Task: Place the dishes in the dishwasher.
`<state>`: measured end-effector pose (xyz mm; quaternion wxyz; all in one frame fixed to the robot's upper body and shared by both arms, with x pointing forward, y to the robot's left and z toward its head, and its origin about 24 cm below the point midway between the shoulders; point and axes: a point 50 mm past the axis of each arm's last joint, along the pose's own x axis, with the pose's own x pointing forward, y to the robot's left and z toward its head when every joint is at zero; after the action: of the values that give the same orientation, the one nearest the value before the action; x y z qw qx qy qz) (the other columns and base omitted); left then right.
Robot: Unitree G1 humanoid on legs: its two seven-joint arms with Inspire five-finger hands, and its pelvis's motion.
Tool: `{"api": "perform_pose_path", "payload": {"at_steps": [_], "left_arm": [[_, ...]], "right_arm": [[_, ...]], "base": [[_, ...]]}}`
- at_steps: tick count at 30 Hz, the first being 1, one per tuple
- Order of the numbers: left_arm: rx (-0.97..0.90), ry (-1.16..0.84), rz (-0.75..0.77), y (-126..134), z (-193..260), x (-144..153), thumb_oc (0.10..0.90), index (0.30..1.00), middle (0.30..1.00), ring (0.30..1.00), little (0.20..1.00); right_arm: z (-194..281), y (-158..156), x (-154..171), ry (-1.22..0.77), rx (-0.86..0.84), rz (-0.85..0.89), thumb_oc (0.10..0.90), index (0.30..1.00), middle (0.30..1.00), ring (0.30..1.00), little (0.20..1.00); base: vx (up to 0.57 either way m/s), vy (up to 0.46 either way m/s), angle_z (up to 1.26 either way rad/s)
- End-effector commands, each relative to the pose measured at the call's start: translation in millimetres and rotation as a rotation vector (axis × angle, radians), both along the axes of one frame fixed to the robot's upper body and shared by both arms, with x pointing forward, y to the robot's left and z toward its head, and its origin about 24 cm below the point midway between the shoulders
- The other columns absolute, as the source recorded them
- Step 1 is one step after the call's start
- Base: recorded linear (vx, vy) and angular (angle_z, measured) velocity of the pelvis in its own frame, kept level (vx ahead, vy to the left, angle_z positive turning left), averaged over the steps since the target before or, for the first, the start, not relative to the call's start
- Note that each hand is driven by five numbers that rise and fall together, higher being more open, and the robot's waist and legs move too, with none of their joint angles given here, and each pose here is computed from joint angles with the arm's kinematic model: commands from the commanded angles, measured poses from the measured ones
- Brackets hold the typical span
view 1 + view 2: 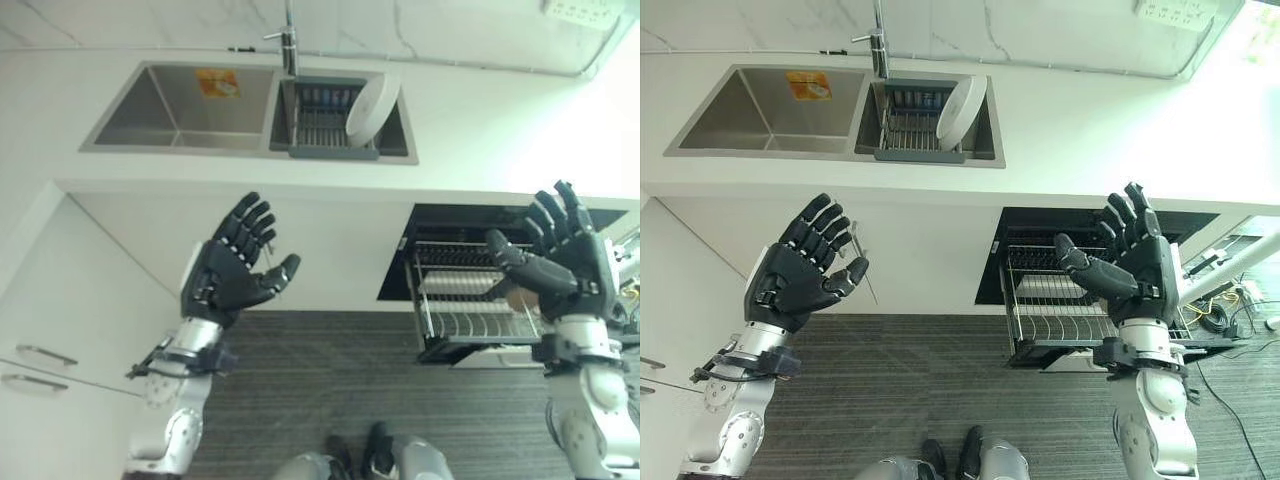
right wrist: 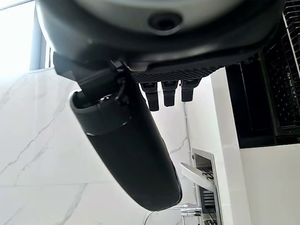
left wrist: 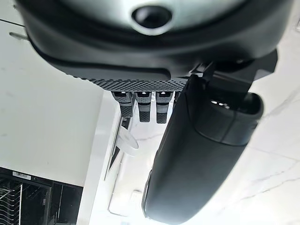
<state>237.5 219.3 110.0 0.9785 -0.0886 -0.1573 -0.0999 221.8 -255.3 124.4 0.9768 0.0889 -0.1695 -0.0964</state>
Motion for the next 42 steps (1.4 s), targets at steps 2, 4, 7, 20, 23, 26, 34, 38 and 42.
{"api": "perform_pose_path", "payload": {"at_steps": [2, 4, 7, 20, 23, 26, 34, 38, 42], "left_arm": [[0.001, -0.334, -0.051, -15.3, 58.1, -4.9, 0.8, 0.9, 0.9, 0.9, 0.9], [-0.056, -0.325, -0.071, -15.1, 58.3, -3.5, 0.8, 0.9, 0.9, 0.9, 0.9], [-0.14, -0.339, -0.144, -23.7, 59.5, -3.9, 0.8, 0.9, 0.9, 0.9, 0.9], [-0.095, -0.406, -0.009, -5.2, 55.2, -21.0, 0.8, 0.9, 0.9, 0.9, 0.9], [-0.018, -0.454, -0.042, -11.3, 64.3, -18.6, 0.8, 0.9, 0.9, 0.9, 0.9], [0.023, -0.499, -0.094, -19.6, 75.6, -12.7, 0.8, 0.9, 0.9, 0.9, 0.9], [0.067, -0.506, -0.118, -29.9, 86.2, -9.1, 0.8, 0.9, 0.9, 0.9, 0.9], [0.111, -0.522, -0.119, -36.7, 86.2, -11.8, 0.8, 0.9, 0.9, 0.9, 0.9], [0.08, -0.525, -0.136, -42.6, 86.5, -12.9, 0.8, 0.9, 0.9, 0.9, 0.9]], "right_arm": [[64.2, 0.1, 1.6, -0.338, -0.086, 0.008, 0.8, 0.9, 0.9, 0.9, 0.9], [64.7, 0.9, 4.1, -0.326, -0.092, 0.014, 0.8, 0.9, 0.9, 0.9, 0.9], [65.1, -4.1, 2.3, -0.316, -0.111, -0.011, 0.8, 0.9, 0.9, 0.9, 0.9], [66.4, 5.5, 9.2, -0.309, -0.1, 0.159, 0.8, 0.9, 0.9, 0.9, 0.9], [67.0, 11.0, 5.7, -0.333, -0.096, 0.148, 0.8, 0.9, 0.9, 0.9, 0.9], [65.5, 18.0, 10.1, -0.332, -0.057, 0.123, 0.8, 0.9, 0.9, 0.9, 0.9], [54.6, 26.2, 15.0, -0.272, -0.03, 0.169, 0.8, 0.9, 0.9, 0.9, 0.9], [57.7, 28.3, 16.0, -0.292, -0.016, 0.2, 0.8, 0.9, 0.9, 0.9, 0.9], [60.7, 31.7, 22.3, -0.285, -0.013, 0.181, 0.8, 0.9, 0.9, 0.9, 0.9]], "base": [[0.11, -0.097, -0.4], [0.14, -0.127, -0.1], [0.14, -0.155, 0.12], [0.25, 0.303, -0.56], [0.23, 0.334, -0.27], [0.23, 0.32, 0.22], [0.12, 0.066, 0.26], [0.08, -0.246, -0.37], [0.1, -0.167, 0.13]]}}
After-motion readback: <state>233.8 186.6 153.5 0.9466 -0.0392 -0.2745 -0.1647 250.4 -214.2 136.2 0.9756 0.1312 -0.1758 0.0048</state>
